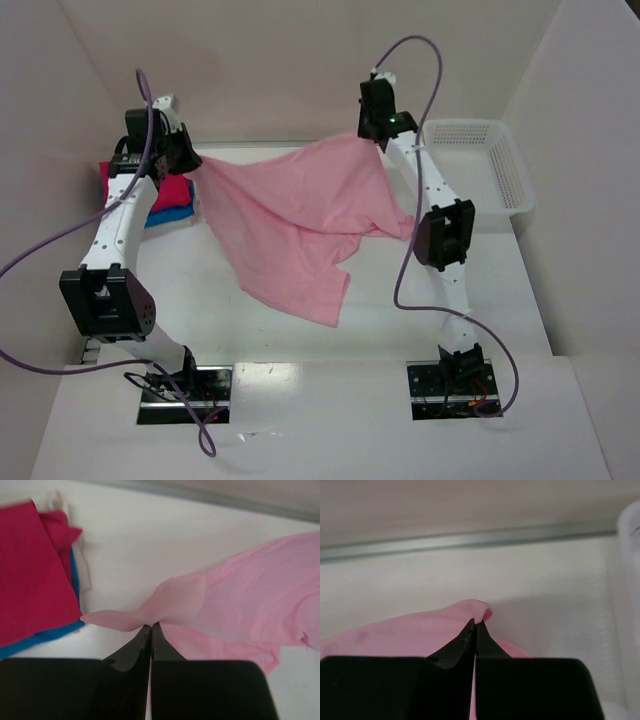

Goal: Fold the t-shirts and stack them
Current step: Flatten out the tshirt

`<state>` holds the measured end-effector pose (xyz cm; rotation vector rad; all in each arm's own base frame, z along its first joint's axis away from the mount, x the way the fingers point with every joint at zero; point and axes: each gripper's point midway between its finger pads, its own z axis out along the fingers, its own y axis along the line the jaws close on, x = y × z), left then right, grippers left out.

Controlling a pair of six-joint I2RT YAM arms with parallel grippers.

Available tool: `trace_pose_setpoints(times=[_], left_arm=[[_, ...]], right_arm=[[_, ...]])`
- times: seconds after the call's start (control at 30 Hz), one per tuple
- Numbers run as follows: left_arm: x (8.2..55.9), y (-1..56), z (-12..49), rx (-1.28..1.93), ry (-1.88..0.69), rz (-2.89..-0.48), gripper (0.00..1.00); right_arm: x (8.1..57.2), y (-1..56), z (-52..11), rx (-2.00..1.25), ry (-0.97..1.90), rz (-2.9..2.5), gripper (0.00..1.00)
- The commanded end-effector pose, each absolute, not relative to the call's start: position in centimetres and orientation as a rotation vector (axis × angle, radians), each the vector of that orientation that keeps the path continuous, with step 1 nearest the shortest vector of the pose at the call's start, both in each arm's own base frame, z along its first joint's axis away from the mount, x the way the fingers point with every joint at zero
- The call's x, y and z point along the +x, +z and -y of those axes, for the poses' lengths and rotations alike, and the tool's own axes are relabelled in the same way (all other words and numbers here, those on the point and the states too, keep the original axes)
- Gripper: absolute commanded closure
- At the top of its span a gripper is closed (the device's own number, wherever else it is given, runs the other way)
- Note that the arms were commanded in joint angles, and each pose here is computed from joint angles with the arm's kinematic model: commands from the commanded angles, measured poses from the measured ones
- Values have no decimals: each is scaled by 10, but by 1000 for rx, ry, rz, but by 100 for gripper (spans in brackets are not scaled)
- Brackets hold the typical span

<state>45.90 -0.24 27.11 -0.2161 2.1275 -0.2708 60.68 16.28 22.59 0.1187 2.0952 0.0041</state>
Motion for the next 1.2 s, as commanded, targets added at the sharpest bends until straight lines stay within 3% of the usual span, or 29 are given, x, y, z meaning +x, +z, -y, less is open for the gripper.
trace_pose_setpoints(times=[0.0, 0.1, 0.2, 0.37, 0.57, 0.8, 0.87, 0.97, 1.1, 1.17], left_arm=[[449, 384, -9, -178, -189, -1890, 100], [434, 453, -17, -169, -132, -1755, 100], [402, 517, -20, -161, -98, -1605, 100], [344, 582, -15, -139, -97, -1440, 100], [262, 611, -11, -139, -83, -1317, 100], [160, 596, -13, -194, -60, -1226, 100], [135, 601, -15, -217, -70, -1176, 100], [140, 602, -18, -230, -66, -1181, 100], [192, 600, -18, -223, -51, -1245, 100], [232, 573, -17, -226, -42, -1320, 100]], right_arm=[[539, 447, -133, 202, 107, -1682, 100], [500, 496, -116, 235, 134, -1572, 100], [418, 576, -78, 295, 163, -1388, 100], [337, 611, -41, 347, 175, -1272, 100], [265, 600, -21, 346, 221, -1256, 100], [192, 572, -20, 284, 357, -1261, 100], [183, 562, -17, 279, 355, -1284, 100], [182, 560, -11, 301, 322, -1300, 100], [236, 519, -18, 343, 233, -1419, 100], [268, 487, -33, 334, 238, -1480, 100]])
